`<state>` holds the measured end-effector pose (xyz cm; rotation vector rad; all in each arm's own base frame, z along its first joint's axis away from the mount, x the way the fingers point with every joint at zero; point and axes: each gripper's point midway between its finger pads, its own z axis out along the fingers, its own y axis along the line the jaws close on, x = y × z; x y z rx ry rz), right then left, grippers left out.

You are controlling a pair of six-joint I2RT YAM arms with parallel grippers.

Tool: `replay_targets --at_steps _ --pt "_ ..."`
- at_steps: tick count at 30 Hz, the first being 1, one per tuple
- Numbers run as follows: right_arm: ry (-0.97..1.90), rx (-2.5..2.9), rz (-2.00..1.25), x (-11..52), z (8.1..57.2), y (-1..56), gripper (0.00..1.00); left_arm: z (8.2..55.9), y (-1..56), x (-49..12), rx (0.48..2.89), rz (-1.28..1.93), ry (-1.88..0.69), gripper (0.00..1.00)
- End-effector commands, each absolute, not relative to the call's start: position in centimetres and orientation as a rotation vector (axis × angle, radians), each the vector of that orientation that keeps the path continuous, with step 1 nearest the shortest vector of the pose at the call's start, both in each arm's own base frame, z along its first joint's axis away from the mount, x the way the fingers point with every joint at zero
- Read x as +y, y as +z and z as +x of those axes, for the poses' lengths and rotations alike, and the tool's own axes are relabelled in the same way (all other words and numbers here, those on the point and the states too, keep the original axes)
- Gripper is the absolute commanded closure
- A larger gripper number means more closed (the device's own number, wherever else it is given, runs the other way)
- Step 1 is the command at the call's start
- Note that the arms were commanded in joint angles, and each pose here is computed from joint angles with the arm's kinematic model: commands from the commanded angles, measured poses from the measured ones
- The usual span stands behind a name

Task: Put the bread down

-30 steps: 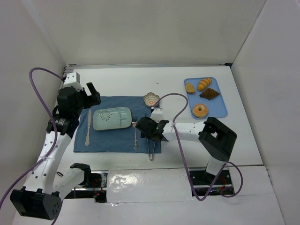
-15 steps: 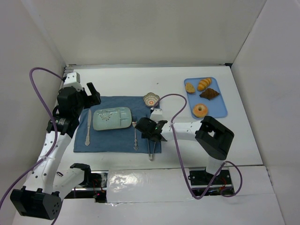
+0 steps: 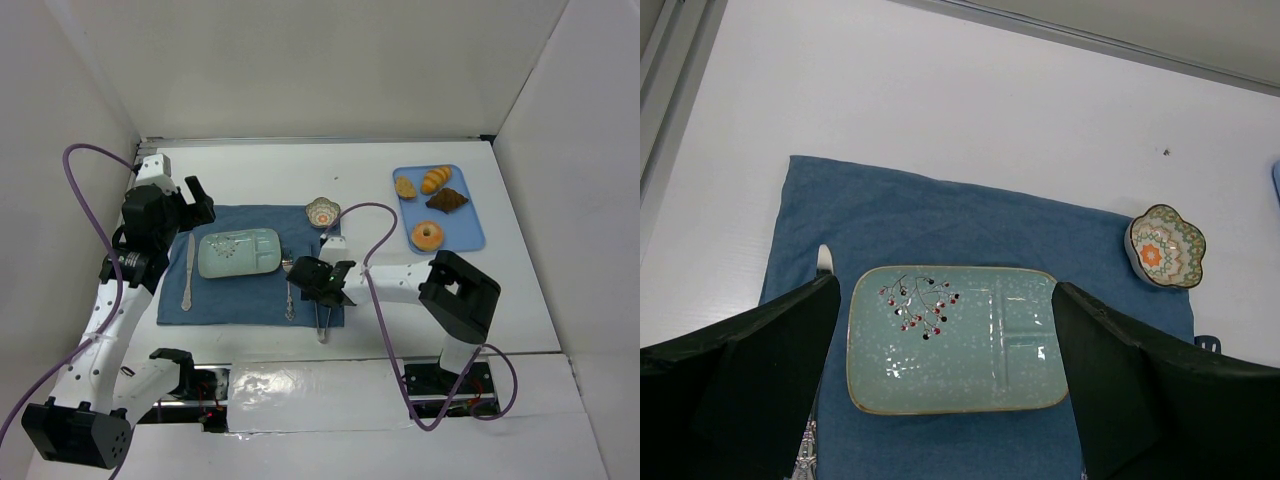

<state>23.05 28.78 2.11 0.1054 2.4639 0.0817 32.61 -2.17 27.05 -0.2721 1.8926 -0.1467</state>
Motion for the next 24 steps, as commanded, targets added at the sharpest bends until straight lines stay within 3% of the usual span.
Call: replay_targets --at_steps 1,12,14,19,24 --pt "0.102 2.434 0.142 29.0 23.0 3.8 0.22 33.1 29.4 -2.2 1.828 -0.255 -0.157 0.00" --pt "0.075 2.470 0.112 29.5 22.5 1.4 0.33 33.1 29.4 -2.4 1.829 -0.248 -0.165 0.00" --pt "0.074 2.471 0.111 29.5 22.5 1.6 0.37 33.1 29.4 -2.4 1.829 -0.248 -0.165 0.00" --pt "0.039 2.472 0.129 28.9 22.4 1.8 0.59 33.1 29.4 -2.4 1.829 -0.248 -0.165 0.00" --pt "0.039 2.435 0.139 28.4 22.4 4.5 0.63 33.1 29.4 -2.4 1.829 -0.248 -0.165 0.00"
